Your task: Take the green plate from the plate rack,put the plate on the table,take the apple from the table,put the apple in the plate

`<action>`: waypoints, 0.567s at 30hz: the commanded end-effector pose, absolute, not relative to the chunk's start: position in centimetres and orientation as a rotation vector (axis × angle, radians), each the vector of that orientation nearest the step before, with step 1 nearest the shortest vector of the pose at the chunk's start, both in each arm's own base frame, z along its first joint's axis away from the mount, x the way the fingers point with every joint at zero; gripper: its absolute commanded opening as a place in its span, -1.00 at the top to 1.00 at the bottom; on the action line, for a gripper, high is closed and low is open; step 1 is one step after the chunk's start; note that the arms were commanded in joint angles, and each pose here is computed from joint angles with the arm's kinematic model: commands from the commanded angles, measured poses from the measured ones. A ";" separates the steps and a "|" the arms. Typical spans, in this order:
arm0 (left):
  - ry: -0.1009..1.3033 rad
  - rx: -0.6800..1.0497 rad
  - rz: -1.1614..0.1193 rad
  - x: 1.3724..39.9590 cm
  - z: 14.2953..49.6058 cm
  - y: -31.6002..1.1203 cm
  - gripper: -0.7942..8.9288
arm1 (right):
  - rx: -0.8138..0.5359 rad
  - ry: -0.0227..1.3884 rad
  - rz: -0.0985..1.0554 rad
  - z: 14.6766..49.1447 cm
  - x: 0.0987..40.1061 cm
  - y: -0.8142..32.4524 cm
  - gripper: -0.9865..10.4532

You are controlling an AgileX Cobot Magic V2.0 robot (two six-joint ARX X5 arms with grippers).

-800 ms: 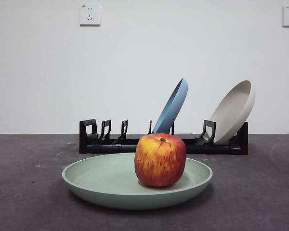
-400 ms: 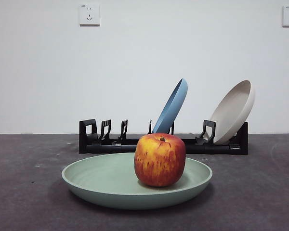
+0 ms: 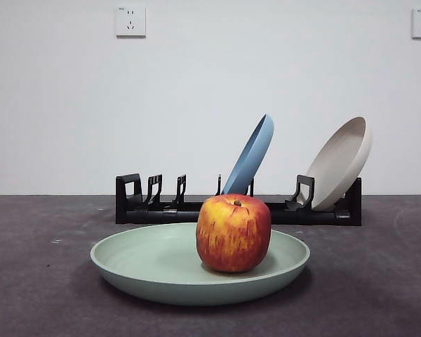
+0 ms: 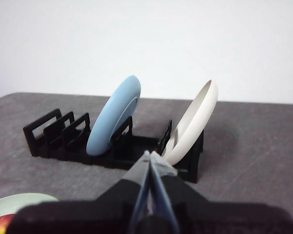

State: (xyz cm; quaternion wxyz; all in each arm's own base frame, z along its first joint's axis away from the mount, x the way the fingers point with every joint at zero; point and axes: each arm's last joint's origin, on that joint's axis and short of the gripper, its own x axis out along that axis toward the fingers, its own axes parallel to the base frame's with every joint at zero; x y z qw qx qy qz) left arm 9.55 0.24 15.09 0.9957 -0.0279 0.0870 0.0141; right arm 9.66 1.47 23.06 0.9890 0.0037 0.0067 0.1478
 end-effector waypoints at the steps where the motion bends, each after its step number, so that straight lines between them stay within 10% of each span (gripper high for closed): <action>1: 0.183 -0.062 0.032 9.6 14.7 0.3 0.84 | 0.001 0.008 0.287 21.1 9.6 1.4 0.83; 17: 0.183 -0.062 0.032 9.6 14.7 0.3 0.84 | 0.008 0.100 0.285 16.7 9.3 1.4 0.83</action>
